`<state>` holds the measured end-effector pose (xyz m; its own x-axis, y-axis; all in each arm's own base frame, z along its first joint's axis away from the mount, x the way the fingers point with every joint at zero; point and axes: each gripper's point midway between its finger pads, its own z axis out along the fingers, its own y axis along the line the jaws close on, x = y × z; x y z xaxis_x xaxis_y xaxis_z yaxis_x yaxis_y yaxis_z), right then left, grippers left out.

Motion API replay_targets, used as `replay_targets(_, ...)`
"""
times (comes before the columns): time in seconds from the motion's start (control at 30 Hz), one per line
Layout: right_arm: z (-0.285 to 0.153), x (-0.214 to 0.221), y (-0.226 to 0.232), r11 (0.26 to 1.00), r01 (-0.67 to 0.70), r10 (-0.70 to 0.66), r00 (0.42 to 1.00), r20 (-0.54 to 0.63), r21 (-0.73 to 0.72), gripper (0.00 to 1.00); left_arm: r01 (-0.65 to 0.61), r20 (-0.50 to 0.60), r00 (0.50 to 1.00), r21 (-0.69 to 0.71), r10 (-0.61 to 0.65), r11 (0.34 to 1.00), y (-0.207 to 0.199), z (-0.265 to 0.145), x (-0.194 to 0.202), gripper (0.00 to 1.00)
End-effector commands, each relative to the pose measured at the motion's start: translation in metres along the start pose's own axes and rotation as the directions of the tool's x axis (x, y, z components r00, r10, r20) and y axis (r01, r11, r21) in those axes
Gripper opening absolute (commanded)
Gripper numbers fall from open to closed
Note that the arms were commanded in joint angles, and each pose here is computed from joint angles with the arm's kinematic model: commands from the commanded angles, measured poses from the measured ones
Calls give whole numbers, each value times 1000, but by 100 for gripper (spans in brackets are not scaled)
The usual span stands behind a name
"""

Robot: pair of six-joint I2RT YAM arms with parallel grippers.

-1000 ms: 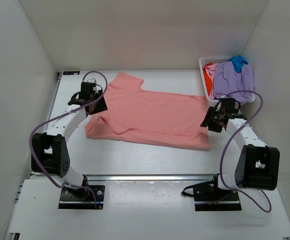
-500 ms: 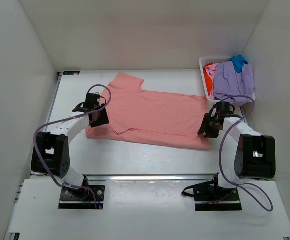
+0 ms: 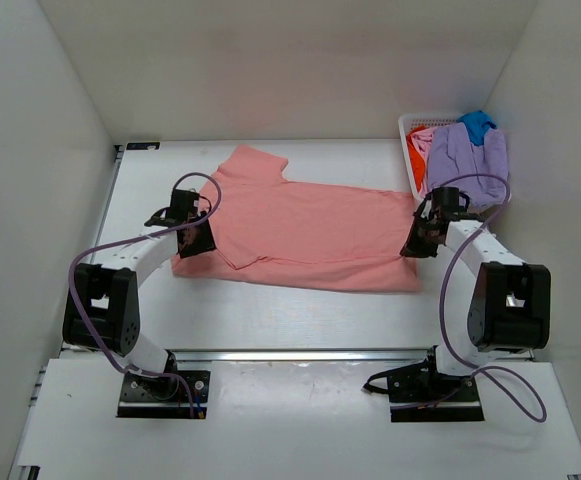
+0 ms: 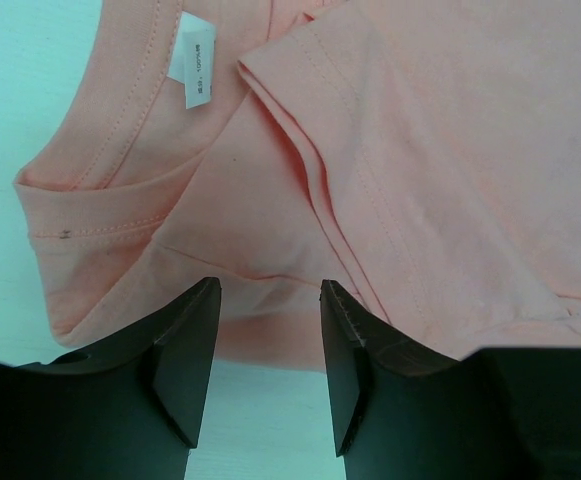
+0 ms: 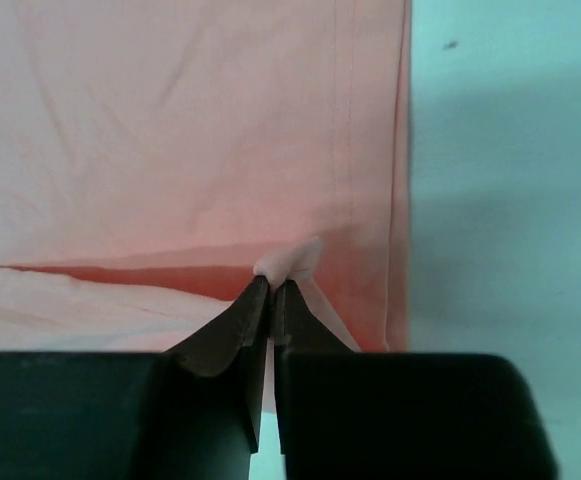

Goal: Fold and stack the t-shirts
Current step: Fold the flattened tshirt in 1/3 of the way

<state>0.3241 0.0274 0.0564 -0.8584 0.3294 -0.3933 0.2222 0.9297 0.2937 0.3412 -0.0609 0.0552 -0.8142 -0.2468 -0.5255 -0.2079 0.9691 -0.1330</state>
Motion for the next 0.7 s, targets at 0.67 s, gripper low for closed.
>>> replay_targets(0.67,-18,8,-2,993,58,-66,995,74,104,32,-26,36,999,-28,27,999,-13,6,-8,56)
